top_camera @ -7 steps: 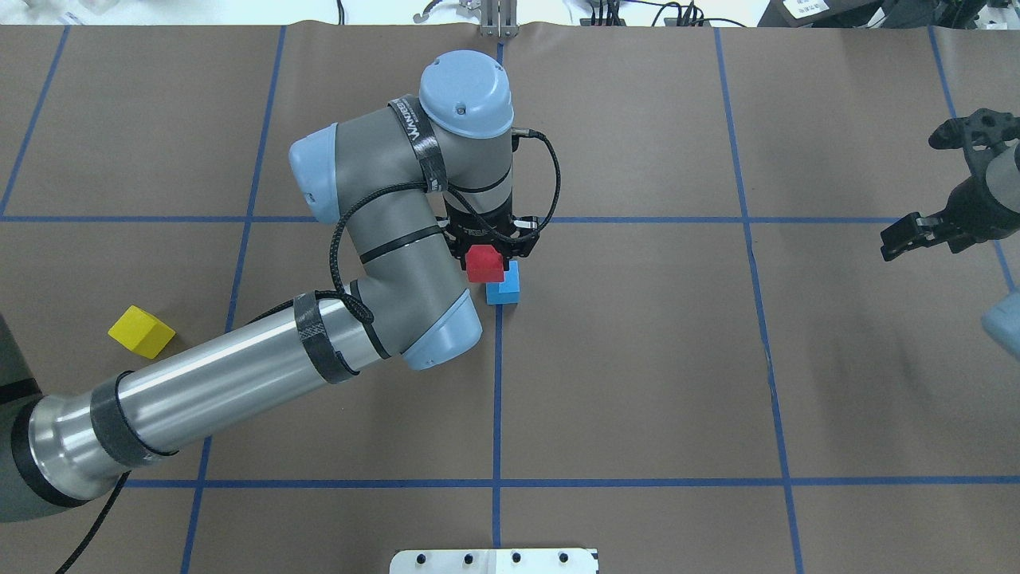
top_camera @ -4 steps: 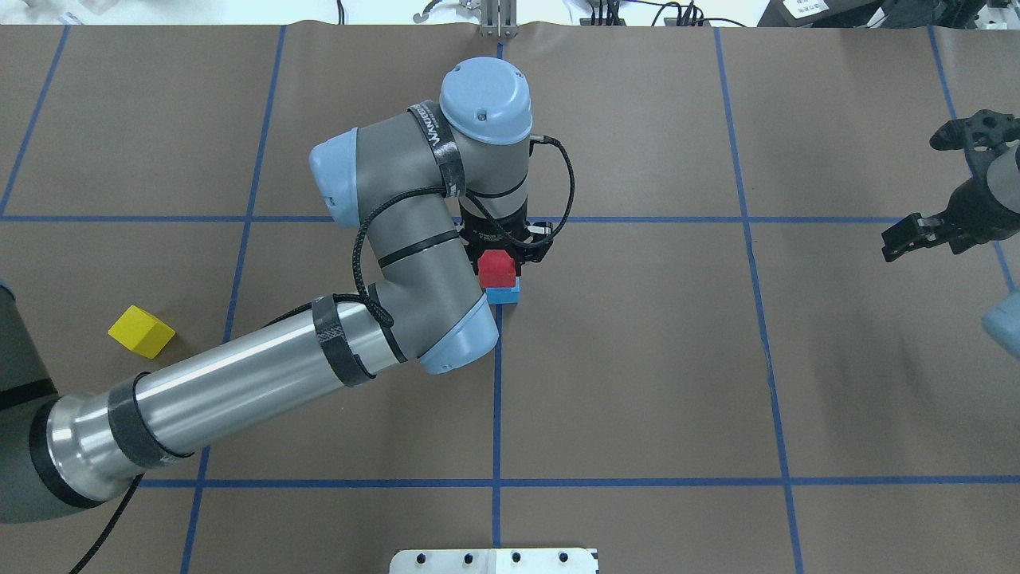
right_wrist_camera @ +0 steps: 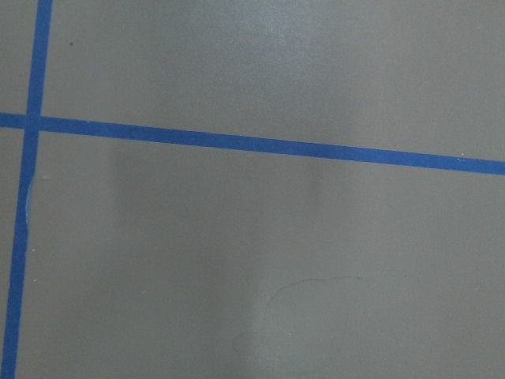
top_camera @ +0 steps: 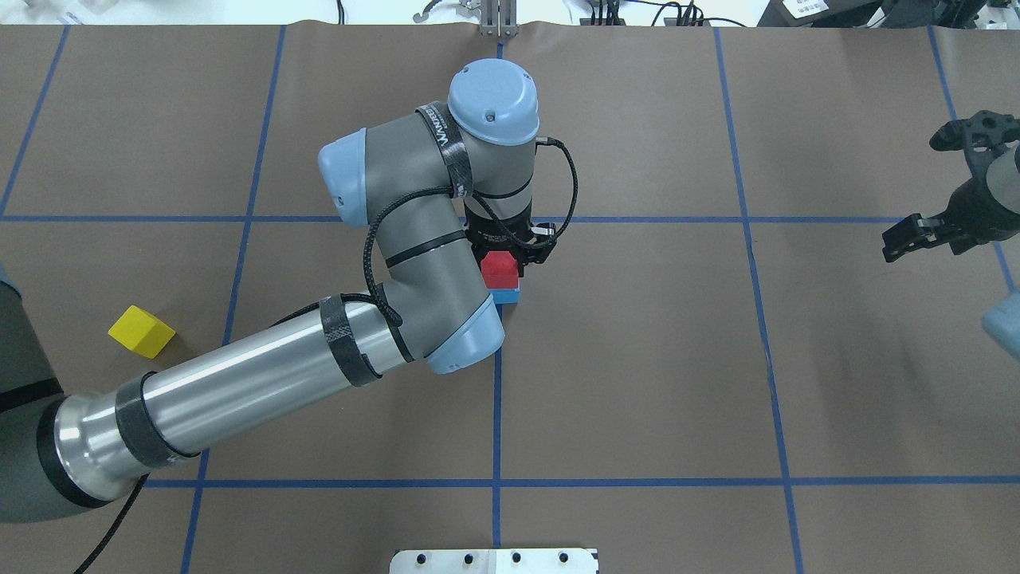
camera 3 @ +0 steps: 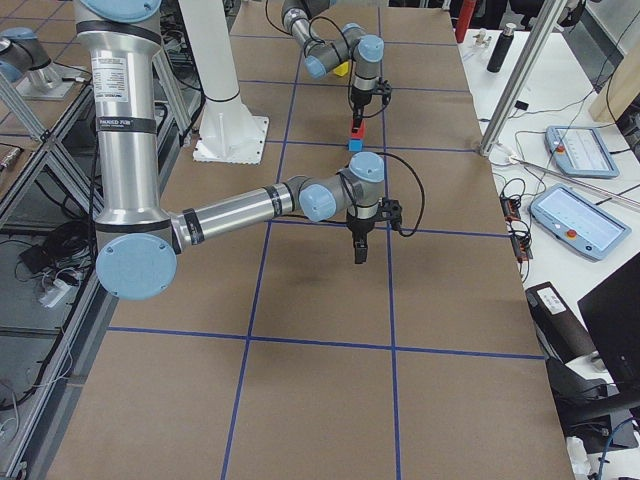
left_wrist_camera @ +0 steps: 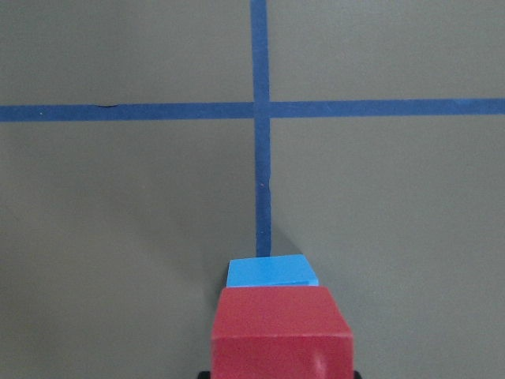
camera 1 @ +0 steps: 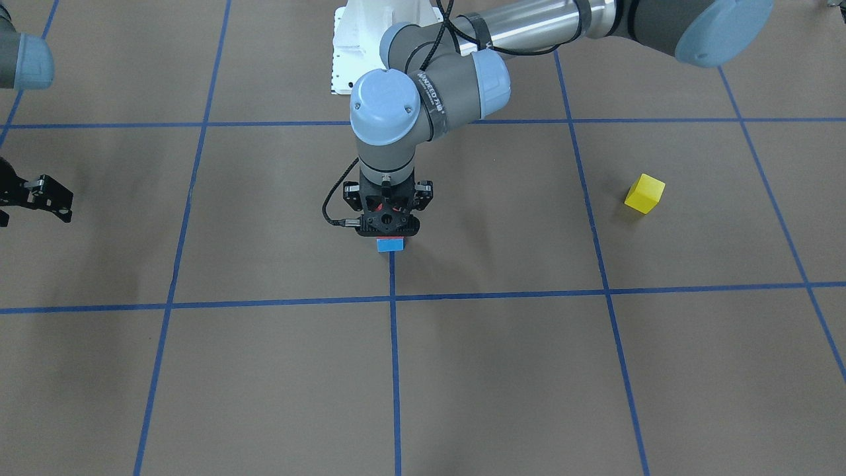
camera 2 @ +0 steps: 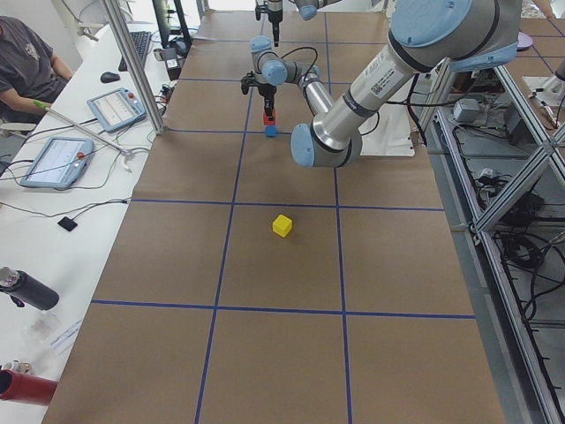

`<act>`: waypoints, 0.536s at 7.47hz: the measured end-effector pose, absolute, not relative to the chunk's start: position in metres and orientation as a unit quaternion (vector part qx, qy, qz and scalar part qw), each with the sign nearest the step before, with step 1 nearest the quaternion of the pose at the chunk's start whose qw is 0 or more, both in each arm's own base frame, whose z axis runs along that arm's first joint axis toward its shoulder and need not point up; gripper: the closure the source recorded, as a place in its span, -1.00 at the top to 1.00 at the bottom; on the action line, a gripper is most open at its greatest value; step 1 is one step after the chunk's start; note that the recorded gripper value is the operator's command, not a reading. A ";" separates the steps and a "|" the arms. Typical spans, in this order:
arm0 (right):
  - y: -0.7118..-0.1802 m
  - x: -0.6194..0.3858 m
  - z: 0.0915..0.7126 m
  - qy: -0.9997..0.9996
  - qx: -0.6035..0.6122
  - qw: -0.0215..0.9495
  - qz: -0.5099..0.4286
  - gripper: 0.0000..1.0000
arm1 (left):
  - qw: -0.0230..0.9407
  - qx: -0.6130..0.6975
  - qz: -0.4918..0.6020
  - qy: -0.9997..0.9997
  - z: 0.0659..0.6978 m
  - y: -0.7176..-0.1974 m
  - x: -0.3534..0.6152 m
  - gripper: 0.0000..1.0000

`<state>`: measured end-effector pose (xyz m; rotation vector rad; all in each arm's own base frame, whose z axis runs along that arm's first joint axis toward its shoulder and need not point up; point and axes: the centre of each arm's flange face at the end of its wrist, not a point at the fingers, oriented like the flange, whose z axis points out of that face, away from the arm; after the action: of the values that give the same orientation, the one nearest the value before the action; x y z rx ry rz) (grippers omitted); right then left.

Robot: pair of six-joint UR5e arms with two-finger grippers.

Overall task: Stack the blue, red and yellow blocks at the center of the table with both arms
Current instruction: 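Lower the red cube onto the blue cube with the left gripper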

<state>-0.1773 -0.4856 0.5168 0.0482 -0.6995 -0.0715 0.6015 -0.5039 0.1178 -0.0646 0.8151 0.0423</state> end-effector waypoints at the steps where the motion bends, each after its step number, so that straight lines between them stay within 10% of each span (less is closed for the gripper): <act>1: -0.486 -0.178 0.517 -0.342 0.023 0.939 -0.035 1.00 | 0.917 -0.034 0.017 0.397 0.117 -0.502 0.603 -1.00; 4: -0.486 -0.178 0.518 -0.342 0.023 0.939 -0.035 1.00 | 0.918 -0.033 0.014 0.396 0.118 -0.502 0.604 -1.00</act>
<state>-0.1777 -0.4860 0.5175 0.0470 -0.6990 -0.0709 0.6042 -0.5015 0.1176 -0.0676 0.8135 0.0291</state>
